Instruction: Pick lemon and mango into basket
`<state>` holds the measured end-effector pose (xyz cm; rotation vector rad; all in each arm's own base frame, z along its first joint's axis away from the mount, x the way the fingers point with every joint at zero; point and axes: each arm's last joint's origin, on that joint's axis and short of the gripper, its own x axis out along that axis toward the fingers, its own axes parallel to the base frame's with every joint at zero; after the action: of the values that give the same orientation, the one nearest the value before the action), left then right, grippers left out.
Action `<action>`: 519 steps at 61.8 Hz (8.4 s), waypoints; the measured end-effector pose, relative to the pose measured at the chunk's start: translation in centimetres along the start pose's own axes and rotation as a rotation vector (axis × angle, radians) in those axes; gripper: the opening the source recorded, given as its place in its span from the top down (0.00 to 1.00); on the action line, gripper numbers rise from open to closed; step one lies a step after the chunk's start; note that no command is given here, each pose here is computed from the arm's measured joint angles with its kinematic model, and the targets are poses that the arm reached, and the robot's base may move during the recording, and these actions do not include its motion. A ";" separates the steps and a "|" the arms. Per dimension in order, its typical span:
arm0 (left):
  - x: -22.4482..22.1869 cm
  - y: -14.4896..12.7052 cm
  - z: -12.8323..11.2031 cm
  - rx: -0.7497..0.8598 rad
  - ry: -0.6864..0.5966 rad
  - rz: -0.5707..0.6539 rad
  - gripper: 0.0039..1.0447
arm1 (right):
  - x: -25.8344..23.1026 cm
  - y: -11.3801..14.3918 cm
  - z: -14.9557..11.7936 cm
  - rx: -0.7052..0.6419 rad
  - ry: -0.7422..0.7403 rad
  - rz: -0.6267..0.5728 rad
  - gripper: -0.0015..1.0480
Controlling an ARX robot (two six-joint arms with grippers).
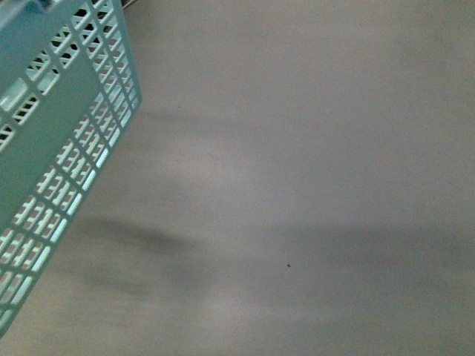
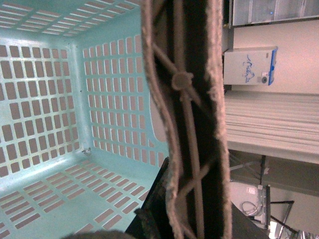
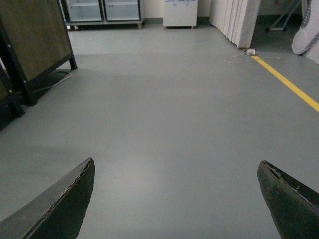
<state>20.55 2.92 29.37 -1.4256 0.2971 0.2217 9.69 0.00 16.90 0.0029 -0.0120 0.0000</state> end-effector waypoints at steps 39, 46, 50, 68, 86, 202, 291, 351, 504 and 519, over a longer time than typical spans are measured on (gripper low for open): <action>-2.3 -1.6 -0.1 0.006 -0.001 -0.053 0.95 | 0.0 0.0 0.0 0.000 0.000 0.000 0.08; -2.4 -1.6 -0.1 0.007 0.000 -0.053 0.95 | 0.0 0.0 0.0 0.000 0.000 -0.001 0.08; -2.4 -1.6 -0.1 0.006 0.001 -0.053 0.95 | 0.0 0.0 0.0 0.000 0.000 0.000 0.08; -2.4 -1.6 -0.1 0.006 -0.001 -0.054 0.95 | 0.0 0.0 0.0 0.000 0.000 0.000 0.08; -2.4 -1.6 -0.1 0.005 0.000 -0.054 0.95 | 0.0 0.0 0.0 0.000 0.000 0.000 0.08; -2.4 -1.8 -0.1 0.001 0.002 -0.060 0.95 | 0.0 0.0 0.0 0.000 -0.002 0.000 0.08; -2.4 -1.8 -0.1 0.004 0.000 -0.058 0.95 | 0.0 0.0 0.0 0.000 -0.001 0.001 0.08; -2.4 -1.8 0.0 0.004 0.001 -0.058 0.95 | 0.0 0.0 0.0 0.000 0.000 0.000 0.08; 5.5 -5.7 -18.2 0.613 0.726 -0.123 0.96 | 16.5 -11.8 -3.0 0.588 0.463 -0.484 0.08; 5.5 -5.8 -18.2 0.613 0.730 -0.125 0.96 | 23.2 -14.7 -10.5 0.624 0.662 -0.585 0.08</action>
<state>26.30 -16.07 30.79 -0.8598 0.7940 -0.4770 33.01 -14.65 6.65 0.6297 0.6519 -0.5802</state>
